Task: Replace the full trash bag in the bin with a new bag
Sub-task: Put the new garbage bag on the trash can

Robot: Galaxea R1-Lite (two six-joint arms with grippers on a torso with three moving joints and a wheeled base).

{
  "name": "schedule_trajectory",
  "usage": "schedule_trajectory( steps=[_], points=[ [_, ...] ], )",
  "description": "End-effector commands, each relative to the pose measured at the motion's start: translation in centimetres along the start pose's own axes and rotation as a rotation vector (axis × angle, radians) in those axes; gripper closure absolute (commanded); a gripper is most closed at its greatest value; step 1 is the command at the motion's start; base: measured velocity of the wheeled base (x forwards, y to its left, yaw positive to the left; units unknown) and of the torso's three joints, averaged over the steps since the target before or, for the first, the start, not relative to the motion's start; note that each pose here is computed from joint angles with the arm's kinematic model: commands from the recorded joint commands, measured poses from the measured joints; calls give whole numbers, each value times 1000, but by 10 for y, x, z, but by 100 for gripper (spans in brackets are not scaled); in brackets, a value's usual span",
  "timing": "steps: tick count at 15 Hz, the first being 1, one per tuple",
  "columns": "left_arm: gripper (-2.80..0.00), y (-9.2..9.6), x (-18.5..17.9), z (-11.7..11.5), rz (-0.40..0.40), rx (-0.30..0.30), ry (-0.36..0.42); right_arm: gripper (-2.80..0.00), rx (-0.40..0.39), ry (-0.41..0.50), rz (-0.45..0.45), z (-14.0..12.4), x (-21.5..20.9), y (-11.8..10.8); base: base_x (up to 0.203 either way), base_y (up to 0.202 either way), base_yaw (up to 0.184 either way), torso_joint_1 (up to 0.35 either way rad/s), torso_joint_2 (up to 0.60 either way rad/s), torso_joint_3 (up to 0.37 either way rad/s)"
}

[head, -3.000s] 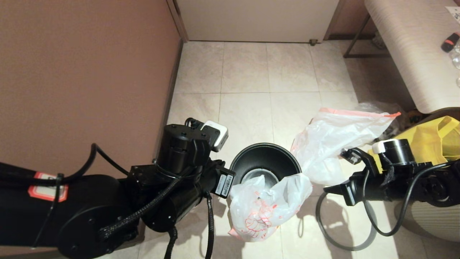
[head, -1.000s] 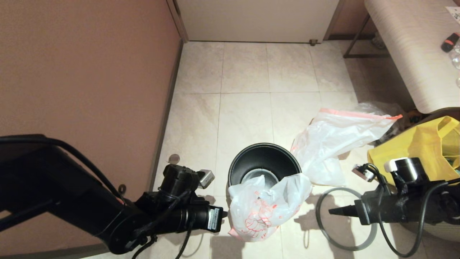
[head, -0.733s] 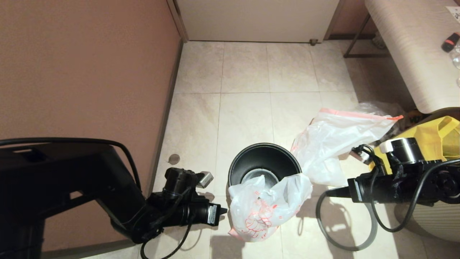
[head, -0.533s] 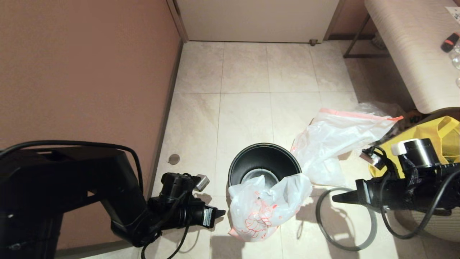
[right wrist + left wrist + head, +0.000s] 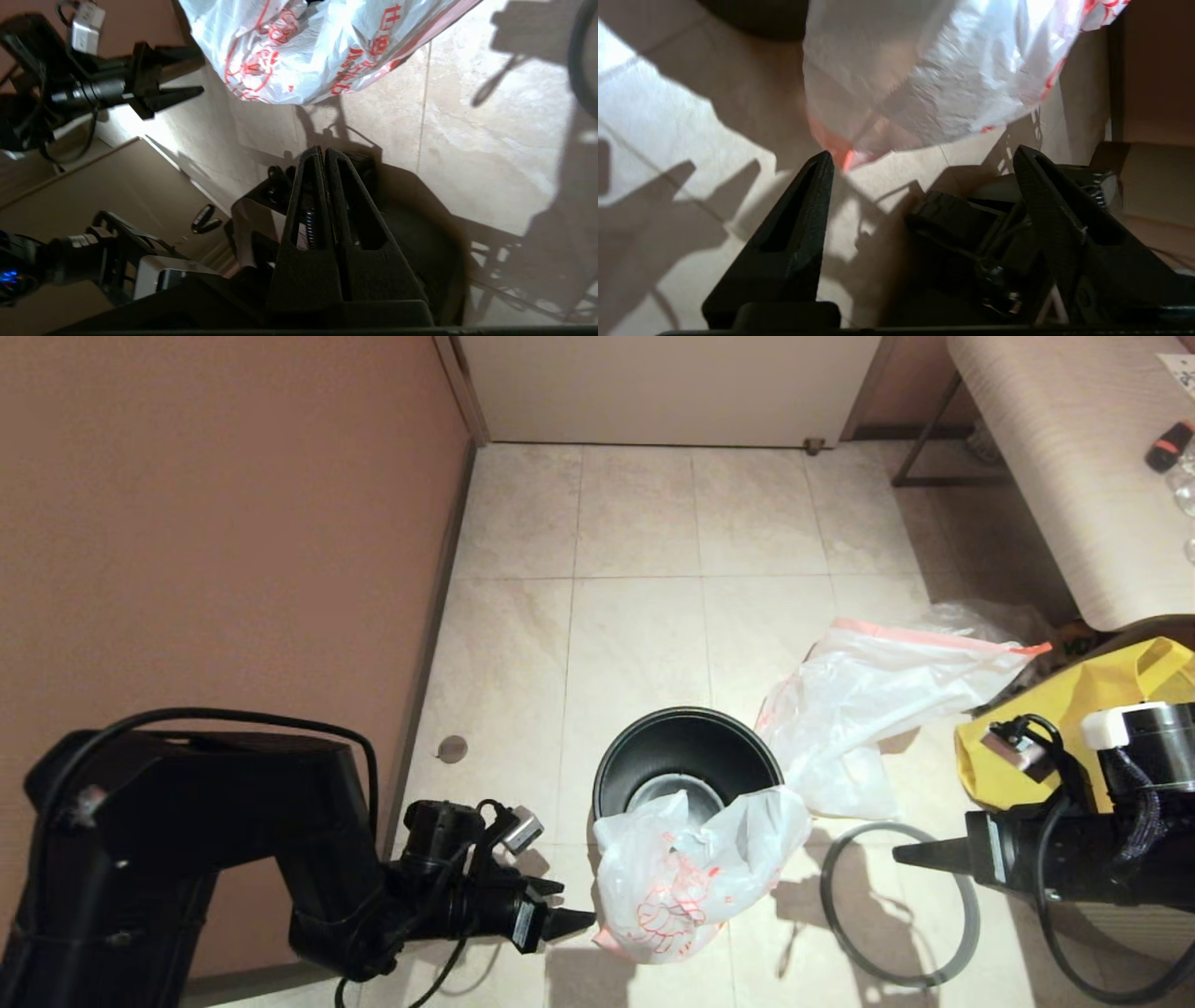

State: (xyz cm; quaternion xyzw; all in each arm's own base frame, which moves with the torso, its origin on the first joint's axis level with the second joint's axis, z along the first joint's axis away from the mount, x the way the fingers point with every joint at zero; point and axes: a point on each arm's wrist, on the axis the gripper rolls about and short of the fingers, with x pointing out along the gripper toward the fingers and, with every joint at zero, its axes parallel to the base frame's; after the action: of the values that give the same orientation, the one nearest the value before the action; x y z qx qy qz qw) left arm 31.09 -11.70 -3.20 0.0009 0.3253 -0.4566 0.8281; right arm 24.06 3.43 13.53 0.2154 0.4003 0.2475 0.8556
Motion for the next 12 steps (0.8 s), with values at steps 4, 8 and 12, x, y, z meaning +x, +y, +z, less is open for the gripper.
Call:
schedule_trajectory(
  steps=[4,8,12],
  points=[
    [-280,25,23,1,-44,65,-40,0,-20,1,27,2,10,-8,0,0,0,0,0,0],
    [-280,15,40,17,-102,139,-65,0,-26,9,80,3,17,-11,0,0,0,0,0,0],
    [-280,1,48,13,-145,150,-43,0,-32,-3,86,4,22,-16,0,0,0,0,0,0]
  ],
)
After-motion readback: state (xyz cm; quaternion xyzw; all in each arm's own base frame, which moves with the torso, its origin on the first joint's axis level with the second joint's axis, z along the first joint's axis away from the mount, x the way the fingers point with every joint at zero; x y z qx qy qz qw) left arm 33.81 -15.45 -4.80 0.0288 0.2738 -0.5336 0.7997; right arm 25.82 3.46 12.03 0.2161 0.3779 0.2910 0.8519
